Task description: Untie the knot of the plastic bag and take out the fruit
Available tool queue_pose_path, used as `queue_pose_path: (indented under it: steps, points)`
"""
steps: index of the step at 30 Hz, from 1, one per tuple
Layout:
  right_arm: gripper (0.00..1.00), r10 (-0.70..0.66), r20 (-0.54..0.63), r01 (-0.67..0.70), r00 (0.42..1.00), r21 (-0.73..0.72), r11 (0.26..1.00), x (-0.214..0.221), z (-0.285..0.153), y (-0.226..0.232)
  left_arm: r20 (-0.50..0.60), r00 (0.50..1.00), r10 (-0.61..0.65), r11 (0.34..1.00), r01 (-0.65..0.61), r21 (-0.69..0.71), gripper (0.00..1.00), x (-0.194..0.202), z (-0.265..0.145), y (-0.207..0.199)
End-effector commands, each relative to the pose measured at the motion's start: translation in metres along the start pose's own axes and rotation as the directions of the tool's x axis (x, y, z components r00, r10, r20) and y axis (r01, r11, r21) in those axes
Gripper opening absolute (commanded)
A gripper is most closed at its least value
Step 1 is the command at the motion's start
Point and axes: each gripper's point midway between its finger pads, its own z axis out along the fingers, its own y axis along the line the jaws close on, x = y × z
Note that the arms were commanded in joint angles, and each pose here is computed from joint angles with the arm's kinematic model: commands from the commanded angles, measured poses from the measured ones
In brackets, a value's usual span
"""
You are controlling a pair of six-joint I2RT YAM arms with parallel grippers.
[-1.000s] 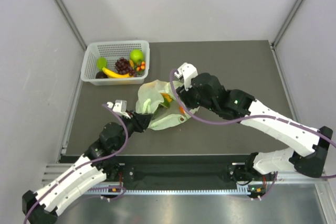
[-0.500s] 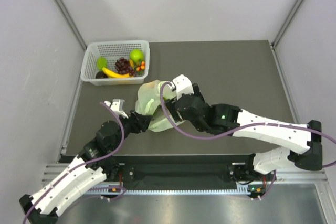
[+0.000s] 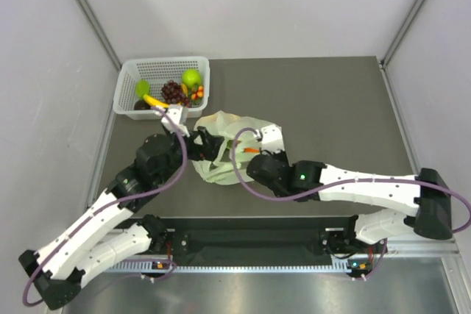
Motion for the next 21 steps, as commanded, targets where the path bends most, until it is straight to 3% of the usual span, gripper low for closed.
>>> queue_pose_path:
  steps: [1, 6, 12, 21]
  points:
    - [0.01, 0.175, 0.049, -0.176, 0.983, 0.019, 0.984, 0.003, -0.015, -0.027, -0.071, 0.990, 0.123, 0.990, -0.118, 0.073, 0.94, -0.002, 0.014, -0.018]
    - [0.01, 0.292, 0.027, -0.292, 0.956, -0.012, 0.956, 0.037, -0.023, -0.048, -0.206, 0.948, 0.243, 0.966, -0.215, 0.146, 0.93, 0.019, 0.049, -0.033]
    - [0.03, 0.369, 0.027, -0.367, 0.929, -0.044, 0.929, 0.059, -0.030, -0.064, -0.302, 0.887, 0.349, 0.930, -0.287, 0.231, 0.93, 0.038, 0.062, -0.042]
    - [0.06, 0.371, 0.042, -0.368, 0.928, -0.059, 0.928, 0.054, -0.033, -0.072, -0.341, 0.797, 0.498, 0.860, -0.404, 0.312, 0.94, 0.065, 0.068, -0.050]
